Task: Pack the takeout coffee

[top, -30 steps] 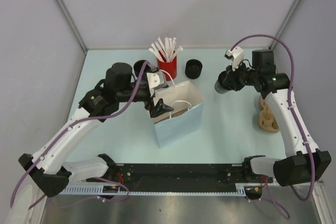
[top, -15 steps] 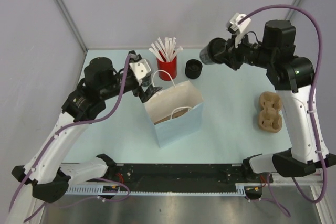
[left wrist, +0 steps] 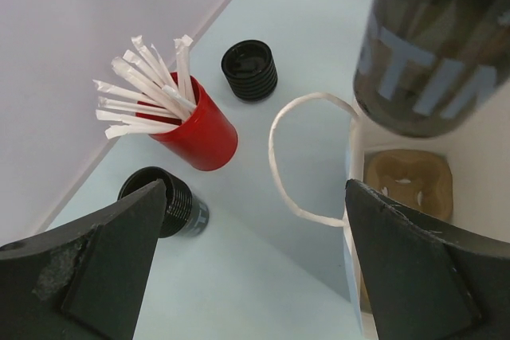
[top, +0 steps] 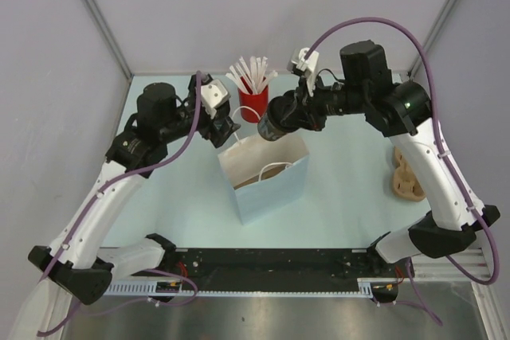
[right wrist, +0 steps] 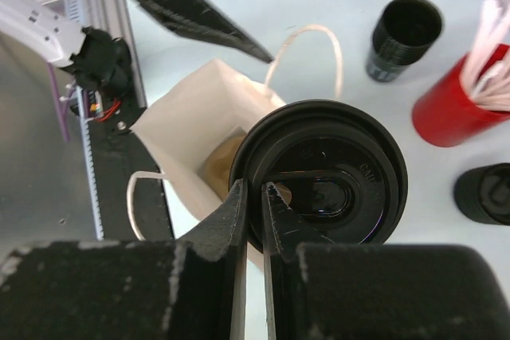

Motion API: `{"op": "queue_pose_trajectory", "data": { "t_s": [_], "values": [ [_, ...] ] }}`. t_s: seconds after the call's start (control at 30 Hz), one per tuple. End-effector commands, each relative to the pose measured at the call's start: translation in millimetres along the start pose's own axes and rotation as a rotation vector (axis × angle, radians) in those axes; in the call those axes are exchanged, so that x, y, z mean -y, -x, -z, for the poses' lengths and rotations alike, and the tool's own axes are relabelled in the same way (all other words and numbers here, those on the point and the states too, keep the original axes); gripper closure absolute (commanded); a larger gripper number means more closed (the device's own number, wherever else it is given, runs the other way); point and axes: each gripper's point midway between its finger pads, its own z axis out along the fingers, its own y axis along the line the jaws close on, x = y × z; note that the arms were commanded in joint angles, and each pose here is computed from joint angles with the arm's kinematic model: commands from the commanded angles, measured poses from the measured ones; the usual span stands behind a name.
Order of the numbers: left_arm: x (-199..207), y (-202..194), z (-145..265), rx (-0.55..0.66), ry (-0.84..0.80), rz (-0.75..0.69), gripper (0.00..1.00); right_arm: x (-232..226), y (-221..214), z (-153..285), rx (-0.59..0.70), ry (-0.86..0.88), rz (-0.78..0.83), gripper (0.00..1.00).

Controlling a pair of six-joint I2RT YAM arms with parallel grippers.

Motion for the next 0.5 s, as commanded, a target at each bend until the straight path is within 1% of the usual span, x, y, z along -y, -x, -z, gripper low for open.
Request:
{"op": "queue_pose_trajectory", "data": {
  "t_s": [0.0,0.2,0.3,0.47],
  "values": [
    [-8.1,5.5,-7.0,0.034,0.016,0.030,0.00,-25.0,-6.1,-5.8,-0.024,0.086,-0.019,1.00],
    [-12.1,0.5,-17.7,0.010,0.008,0.034,0.00,-39.1,-29.9,-20.0,-0.083,0.131,-0.041,1.00],
    [-13.7,2.5,-20.3,0.014,0.006,0.036,0.02,-32.5,-44.5,-31.7,-0.123,0.116,-0.073,1.00],
    [-10.9,5.9,-20.4,0.028,-0.007,0.044,0.09,-19.2,-61.8,-53.5,-0.183,0.086,-0.113,1.00]
  ]
}}
